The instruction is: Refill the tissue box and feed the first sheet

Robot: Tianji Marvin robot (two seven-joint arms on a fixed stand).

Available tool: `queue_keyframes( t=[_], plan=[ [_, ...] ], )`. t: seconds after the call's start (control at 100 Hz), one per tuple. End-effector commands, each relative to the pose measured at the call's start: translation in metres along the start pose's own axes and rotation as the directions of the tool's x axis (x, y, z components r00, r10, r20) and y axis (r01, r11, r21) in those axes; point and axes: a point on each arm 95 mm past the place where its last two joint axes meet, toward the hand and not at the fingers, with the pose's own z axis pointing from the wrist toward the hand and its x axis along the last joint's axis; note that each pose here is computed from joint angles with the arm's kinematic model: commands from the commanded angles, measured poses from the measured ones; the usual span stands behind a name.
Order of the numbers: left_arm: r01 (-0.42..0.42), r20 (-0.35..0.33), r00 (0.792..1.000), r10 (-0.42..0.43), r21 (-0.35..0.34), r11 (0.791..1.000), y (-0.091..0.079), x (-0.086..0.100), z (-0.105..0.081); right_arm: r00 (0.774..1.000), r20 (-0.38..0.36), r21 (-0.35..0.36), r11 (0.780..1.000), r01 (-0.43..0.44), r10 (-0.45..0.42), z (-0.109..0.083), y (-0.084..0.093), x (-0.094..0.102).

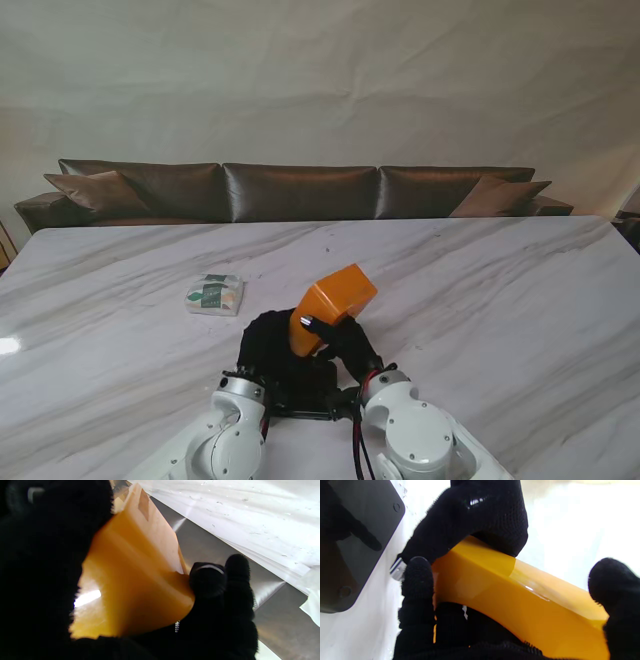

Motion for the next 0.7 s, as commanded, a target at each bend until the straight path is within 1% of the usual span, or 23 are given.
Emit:
queue_keyframes(
  t=[0.0, 0.2, 0.41, 0.69],
  plan=[
    [0.029, -0.020, 0.999, -0.029, 0.022, 0.999, -0.003, 0.014, 0.006, 0.999, 0.040, 0.006, 1.000, 0.013, -0.014, -0.003, 0.001, -0.010],
    [0.030, -0.005, 1.000, -0.030, 0.028, 0.999, -0.005, 0.012, 0.009, 0.998, 0.057, 0.007, 0.999, 0.032, -0.032, -0.005, 0.007, -0.013],
    [0.033, 0.021, 0.999, -0.034, 0.043, 0.999, -0.011, 0.010, 0.012, 0.995, 0.067, 0.041, 0.997, 0.066, -0.069, -0.010, 0.013, -0.014],
    [0.034, 0.043, 0.998, -0.036, 0.055, 0.998, -0.015, 0.008, 0.014, 0.992, 0.092, 0.042, 0.995, 0.088, -0.091, -0.016, 0.016, -0.018]
  ],
)
